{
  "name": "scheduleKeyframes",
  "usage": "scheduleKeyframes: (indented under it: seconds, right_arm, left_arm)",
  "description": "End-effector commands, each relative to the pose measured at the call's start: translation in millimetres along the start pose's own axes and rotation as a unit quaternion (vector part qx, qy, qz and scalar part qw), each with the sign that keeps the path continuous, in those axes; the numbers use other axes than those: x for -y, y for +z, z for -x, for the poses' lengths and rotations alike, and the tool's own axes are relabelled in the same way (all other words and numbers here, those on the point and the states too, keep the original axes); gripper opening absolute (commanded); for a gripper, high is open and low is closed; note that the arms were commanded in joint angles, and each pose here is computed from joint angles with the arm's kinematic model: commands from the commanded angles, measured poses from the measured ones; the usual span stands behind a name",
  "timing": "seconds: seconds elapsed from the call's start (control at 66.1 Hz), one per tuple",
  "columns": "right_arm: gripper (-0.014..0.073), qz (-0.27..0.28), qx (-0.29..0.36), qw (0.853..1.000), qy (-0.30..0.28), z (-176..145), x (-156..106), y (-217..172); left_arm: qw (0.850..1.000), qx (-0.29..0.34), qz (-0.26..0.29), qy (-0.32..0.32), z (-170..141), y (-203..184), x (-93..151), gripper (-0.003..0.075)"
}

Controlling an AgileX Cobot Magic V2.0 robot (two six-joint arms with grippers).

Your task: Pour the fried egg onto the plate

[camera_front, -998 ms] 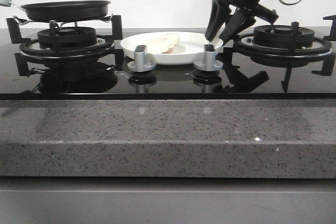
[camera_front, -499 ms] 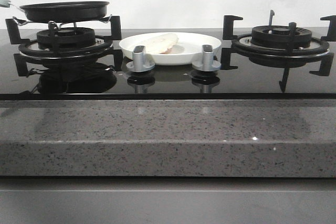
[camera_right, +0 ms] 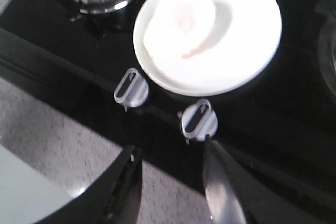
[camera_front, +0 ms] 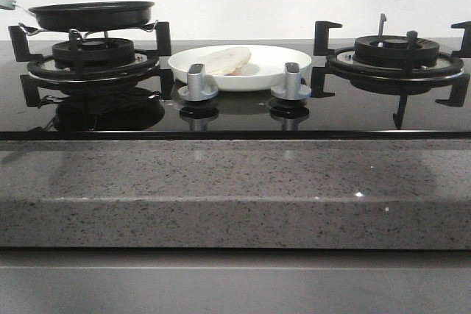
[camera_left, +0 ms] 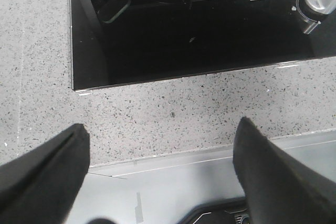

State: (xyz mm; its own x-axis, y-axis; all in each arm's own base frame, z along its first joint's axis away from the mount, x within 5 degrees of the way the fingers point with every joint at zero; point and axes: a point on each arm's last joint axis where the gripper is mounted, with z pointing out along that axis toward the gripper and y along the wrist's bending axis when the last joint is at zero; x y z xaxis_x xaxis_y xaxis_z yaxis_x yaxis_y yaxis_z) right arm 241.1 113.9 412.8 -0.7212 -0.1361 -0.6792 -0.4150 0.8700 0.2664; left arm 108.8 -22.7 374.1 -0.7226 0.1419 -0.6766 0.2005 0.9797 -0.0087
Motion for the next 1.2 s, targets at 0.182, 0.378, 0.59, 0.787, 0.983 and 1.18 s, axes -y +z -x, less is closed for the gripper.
scheduleKeyframes:
  seconds: [0.182,0.378,0.59,0.787,0.983,1.18]
  right_arm:
    - [0.0318,-0.002,0.059,0.998,-0.010,-68,-2,-47]
    - [0.0318,-0.001,0.063,0.998,-0.010,-122,1,-61]
    - [0.0318,0.003,0.076,0.997,-0.017,-161,2,-75]
    - [0.0318,0.005,0.071,0.997,-0.020,-170,2,-80]
    - [0.0318,0.005,0.071,0.997,-0.020,-170,2,-80]
    - [0.0318,0.005,0.071,0.997,-0.020,-170,2,-80]
  left_arm:
    - [0.999,0.042,-0.006,-0.002,9,-7,1,0.0554]
    - [0.999,0.042,-0.006,-0.002,9,-7,1,0.0554]
    - [0.999,0.042,-0.006,-0.002,9,-7,1,0.0554]
    - [0.999,0.043,-0.006,-0.002,9,-7,1,0.0554]
    - [0.999,0.044,-0.006,-0.002,10,-7,1,0.0554]
    - [0.999,0.053,-0.006,-0.002,11,-7,1,0.0554]
